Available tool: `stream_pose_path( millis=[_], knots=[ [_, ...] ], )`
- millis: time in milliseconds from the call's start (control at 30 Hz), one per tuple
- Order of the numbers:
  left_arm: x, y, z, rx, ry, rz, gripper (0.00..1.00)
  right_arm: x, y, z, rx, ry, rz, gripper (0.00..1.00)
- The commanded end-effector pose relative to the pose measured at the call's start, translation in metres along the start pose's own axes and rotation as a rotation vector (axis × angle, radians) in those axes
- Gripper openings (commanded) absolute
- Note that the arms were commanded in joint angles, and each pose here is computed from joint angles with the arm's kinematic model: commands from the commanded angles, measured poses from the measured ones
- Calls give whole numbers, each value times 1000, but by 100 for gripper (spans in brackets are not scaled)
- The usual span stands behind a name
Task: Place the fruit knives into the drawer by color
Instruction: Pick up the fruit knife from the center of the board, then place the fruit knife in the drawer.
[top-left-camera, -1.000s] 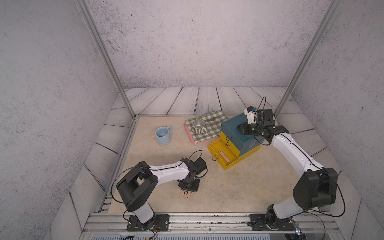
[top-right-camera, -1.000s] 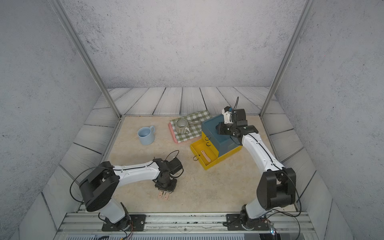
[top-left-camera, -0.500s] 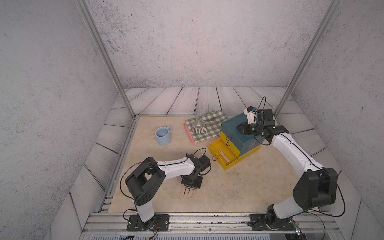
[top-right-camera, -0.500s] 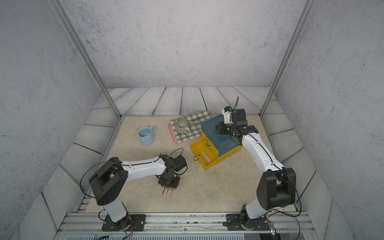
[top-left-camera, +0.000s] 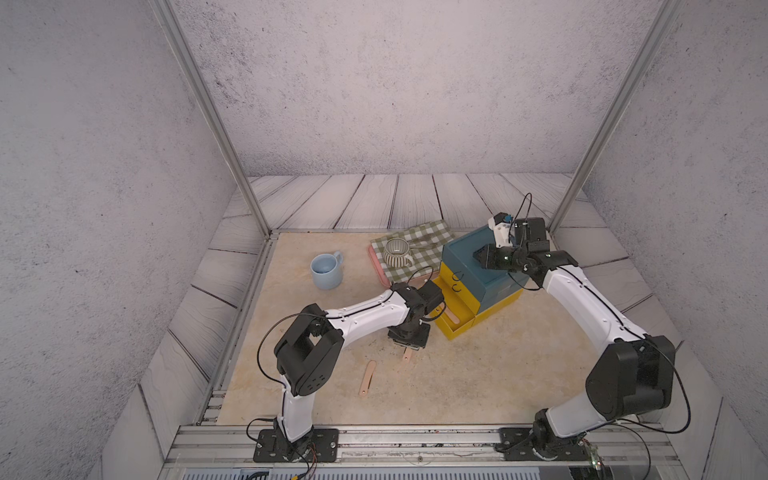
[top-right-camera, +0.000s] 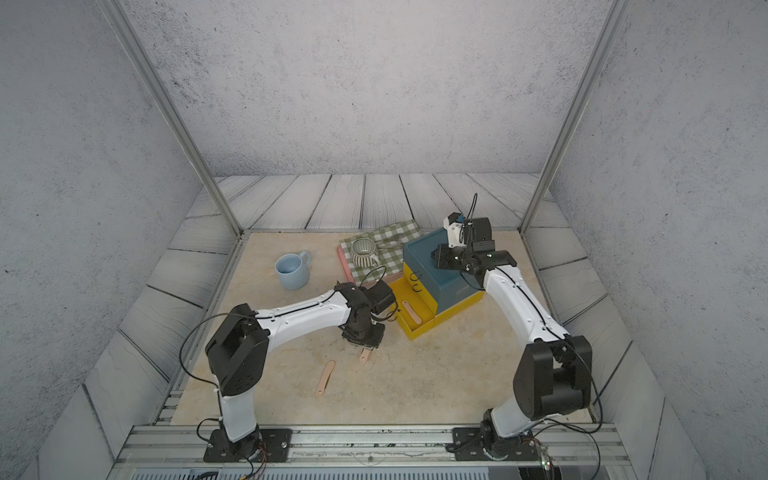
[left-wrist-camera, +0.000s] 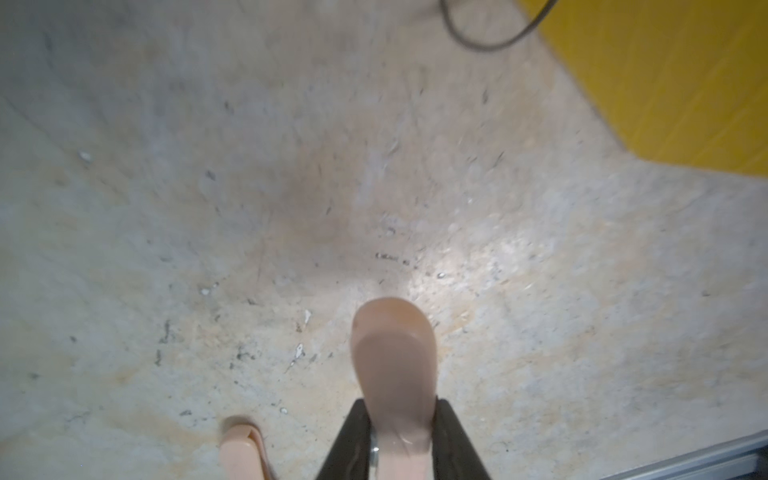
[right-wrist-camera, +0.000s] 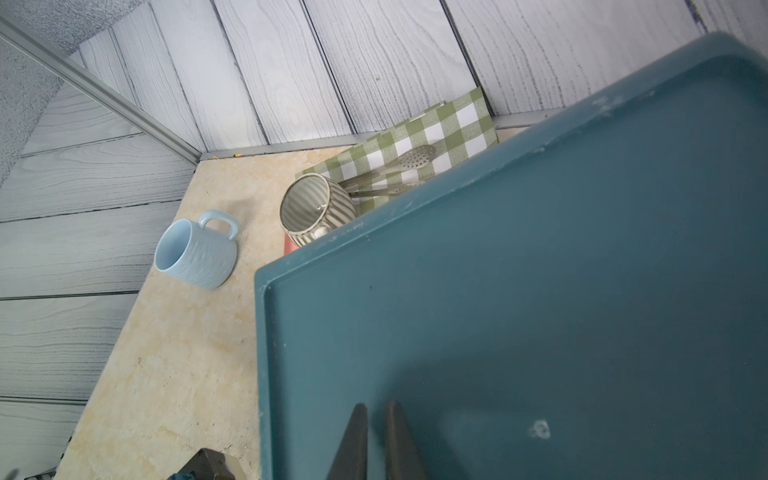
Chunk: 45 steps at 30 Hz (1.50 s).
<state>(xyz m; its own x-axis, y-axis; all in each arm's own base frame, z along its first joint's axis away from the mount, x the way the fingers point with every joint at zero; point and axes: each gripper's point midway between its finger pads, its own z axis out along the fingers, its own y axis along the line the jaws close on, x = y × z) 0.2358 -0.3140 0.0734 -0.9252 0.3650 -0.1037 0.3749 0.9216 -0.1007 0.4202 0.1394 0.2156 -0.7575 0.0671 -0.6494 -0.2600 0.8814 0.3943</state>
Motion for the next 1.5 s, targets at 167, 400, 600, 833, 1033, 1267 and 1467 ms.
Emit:
stream_pose_path(
  millis=[167,400,600,833,1033,1267,1467],
  knots=[
    [-58,-22,-33,93,-95,0,27,179,-61,8,240,636,208,14],
    [-98,-29,-42,208,-167,-129,27,180,-62,9,241,639,209,13],
    [-129,-41,-46,385,-258,-281,26,180,-61,9,239,640,209,13],
    [-150,-53,-54,470,-298,-336,27,180,-61,8,240,641,210,13],
    [-151,-53,-40,473,-277,-364,27,181,-61,8,239,641,208,13],
    [-154,-54,-24,478,-269,-384,27,182,-61,8,239,643,211,13],
    [-158,-56,-11,486,-260,-401,27,181,-61,7,239,642,209,14]
  ],
)
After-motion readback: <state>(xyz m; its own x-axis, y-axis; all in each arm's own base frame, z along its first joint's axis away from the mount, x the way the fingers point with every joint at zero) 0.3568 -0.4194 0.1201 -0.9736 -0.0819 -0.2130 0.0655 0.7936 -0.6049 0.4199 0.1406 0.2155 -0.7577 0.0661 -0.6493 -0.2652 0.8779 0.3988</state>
